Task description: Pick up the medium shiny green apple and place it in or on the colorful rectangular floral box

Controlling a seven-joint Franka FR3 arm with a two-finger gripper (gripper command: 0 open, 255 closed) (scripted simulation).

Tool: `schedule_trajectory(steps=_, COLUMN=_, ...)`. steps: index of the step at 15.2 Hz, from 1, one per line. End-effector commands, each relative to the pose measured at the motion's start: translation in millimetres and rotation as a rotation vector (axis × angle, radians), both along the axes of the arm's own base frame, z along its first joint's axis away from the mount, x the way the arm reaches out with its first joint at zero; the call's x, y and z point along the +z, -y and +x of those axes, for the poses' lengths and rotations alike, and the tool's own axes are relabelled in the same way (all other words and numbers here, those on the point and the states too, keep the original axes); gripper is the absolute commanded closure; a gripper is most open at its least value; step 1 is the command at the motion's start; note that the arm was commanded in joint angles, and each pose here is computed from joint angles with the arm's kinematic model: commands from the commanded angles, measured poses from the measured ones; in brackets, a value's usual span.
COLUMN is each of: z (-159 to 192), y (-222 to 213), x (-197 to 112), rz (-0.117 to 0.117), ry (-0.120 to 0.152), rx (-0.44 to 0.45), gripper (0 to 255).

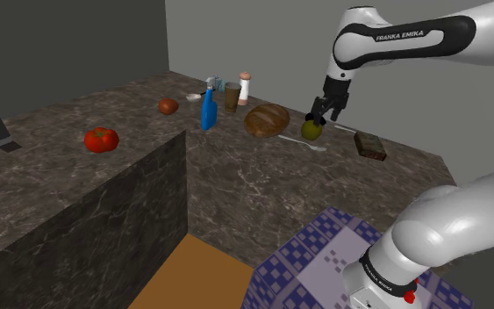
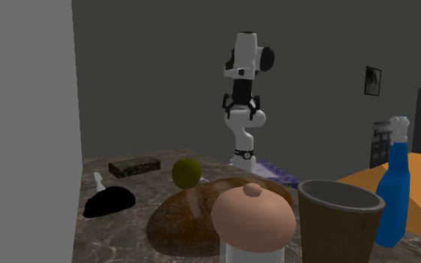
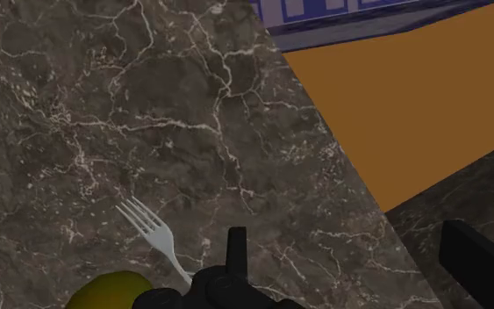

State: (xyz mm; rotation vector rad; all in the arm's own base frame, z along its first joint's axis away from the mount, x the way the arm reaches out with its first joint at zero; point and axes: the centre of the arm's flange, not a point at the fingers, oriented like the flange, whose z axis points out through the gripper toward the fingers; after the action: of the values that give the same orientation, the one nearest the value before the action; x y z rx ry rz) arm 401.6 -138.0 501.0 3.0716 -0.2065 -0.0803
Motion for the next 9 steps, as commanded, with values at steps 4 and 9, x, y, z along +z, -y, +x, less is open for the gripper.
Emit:
schedule_trajectory(steps=4, z=34, y=53, x=-20, rz=-0.008, ry=0.024, rx=-0.027, gripper=0)
schedule_trajectory(steps=9, z=66, y=105, x=-37, rz=-0.014, ry=0.047, rx=-0.053, gripper=0)
